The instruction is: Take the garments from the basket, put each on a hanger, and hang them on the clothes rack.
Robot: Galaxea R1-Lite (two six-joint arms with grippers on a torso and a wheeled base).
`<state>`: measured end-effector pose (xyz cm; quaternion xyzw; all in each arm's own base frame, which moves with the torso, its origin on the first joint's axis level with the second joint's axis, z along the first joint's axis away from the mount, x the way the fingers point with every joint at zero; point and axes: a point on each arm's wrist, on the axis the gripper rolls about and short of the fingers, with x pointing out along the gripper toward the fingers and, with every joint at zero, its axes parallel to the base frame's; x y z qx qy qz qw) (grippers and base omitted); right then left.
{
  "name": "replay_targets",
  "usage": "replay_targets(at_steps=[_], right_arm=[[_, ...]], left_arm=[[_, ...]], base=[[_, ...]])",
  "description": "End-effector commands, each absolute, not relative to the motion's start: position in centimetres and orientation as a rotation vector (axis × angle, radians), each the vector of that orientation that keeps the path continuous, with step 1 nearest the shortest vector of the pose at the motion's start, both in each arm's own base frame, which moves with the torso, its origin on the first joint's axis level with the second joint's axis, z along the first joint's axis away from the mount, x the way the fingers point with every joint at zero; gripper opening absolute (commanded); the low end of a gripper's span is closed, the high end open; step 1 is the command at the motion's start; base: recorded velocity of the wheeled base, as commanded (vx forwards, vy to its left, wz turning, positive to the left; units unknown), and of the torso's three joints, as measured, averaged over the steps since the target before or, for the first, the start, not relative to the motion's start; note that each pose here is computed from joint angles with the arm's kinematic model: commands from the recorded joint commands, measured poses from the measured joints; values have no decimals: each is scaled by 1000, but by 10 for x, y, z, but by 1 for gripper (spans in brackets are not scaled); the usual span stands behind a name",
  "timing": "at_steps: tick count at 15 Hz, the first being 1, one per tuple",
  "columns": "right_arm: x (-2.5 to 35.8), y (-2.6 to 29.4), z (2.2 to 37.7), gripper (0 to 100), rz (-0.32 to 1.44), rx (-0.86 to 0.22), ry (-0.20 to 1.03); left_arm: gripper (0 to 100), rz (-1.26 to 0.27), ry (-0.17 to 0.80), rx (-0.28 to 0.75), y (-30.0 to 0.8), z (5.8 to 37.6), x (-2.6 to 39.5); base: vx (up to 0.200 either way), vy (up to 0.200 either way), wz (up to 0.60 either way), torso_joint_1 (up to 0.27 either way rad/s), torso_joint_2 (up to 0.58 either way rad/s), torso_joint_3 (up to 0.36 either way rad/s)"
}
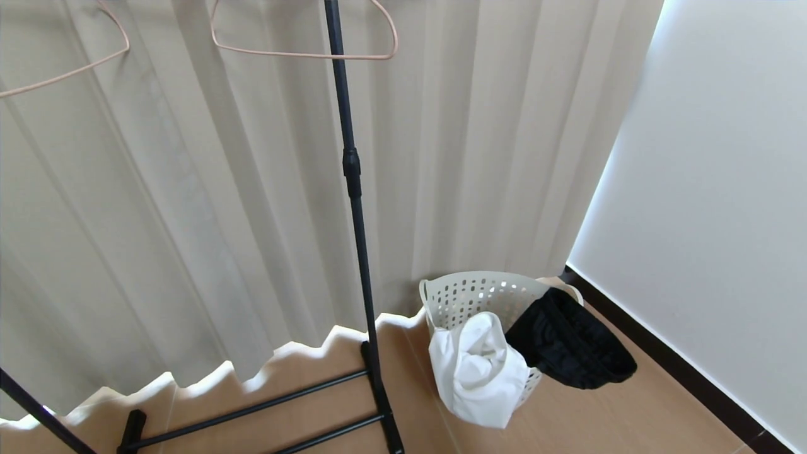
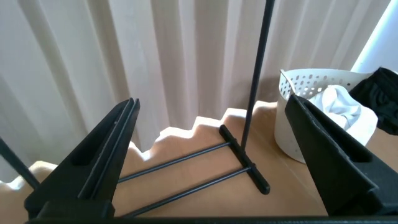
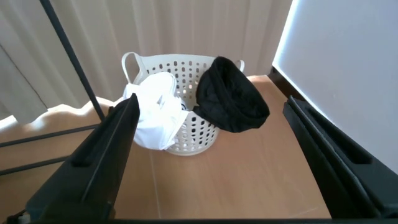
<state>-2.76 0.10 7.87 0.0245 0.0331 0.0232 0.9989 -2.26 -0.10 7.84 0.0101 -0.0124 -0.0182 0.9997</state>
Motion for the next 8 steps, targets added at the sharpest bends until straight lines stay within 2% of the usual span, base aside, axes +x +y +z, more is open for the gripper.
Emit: replay_targets(at_steps=[1, 7, 8], right_arm=[[-28, 1, 79, 100, 46, 49, 66], [-28, 1, 79, 100, 46, 49, 66], [-28, 1, 79, 100, 46, 51, 66]], left_arm=[[100, -37, -23, 19, -1, 78, -22], [100, -34, -23, 19, -1, 78, -22], [100, -34, -23, 19, -1, 78, -22]], base=[[200, 0, 0, 7, -7, 2], [0, 0, 0, 0, 0, 0], [0, 200, 0, 2, 2, 2]])
